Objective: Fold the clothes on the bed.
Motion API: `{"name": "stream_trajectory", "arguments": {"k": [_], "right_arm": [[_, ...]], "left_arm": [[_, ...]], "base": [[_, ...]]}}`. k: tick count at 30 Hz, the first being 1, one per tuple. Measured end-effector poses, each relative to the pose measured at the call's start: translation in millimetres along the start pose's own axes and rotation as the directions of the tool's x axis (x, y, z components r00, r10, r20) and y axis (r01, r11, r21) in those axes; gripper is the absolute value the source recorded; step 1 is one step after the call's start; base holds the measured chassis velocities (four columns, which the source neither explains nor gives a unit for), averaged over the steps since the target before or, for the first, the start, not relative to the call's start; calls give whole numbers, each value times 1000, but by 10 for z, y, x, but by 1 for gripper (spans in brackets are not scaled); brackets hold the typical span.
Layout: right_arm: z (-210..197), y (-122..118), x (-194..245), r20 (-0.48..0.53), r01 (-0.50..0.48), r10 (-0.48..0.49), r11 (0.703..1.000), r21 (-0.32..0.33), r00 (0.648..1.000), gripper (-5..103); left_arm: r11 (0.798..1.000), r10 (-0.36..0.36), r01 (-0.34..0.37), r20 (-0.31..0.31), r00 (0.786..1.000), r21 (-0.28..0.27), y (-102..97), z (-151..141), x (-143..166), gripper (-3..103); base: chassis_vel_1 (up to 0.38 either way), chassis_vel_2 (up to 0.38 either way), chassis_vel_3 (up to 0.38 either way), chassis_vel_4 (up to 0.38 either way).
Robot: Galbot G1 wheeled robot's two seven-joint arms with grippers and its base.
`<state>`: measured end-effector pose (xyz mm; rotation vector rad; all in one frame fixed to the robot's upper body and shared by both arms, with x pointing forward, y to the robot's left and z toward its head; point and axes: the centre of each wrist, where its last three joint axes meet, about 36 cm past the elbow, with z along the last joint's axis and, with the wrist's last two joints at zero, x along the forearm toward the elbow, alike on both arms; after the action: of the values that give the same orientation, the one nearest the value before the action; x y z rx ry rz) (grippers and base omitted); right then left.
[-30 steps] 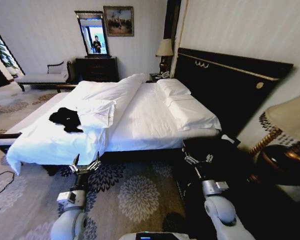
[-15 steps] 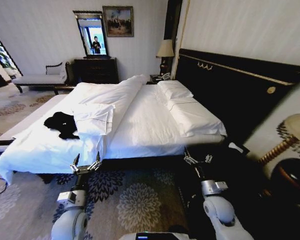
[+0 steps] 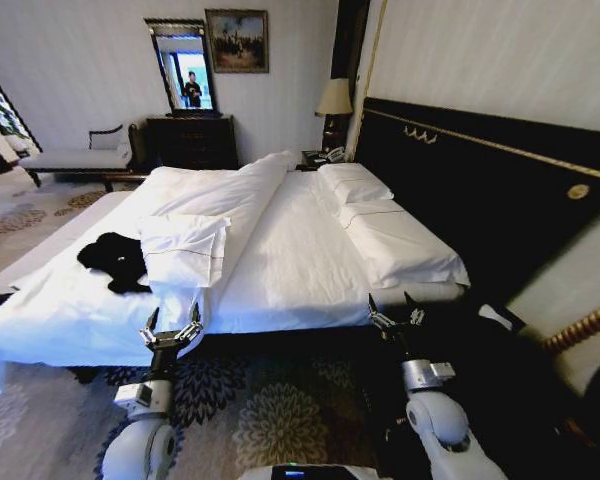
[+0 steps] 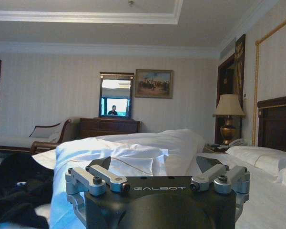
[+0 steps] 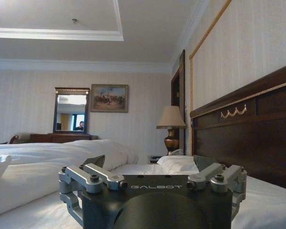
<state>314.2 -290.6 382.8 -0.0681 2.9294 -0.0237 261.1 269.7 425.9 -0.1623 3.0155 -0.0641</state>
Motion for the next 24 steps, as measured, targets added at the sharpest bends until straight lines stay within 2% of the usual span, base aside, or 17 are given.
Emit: {"name": "stream_trajectory", "arguments": {"k": [24], "right_arm": [[-5,11,-21,18,-8,9,1000,-16,1000,100]], "left_arm": [[1000,-2,2,4,1000,-4,4,-3,14,100]], "base": [[-120,125,128,-125]]}}
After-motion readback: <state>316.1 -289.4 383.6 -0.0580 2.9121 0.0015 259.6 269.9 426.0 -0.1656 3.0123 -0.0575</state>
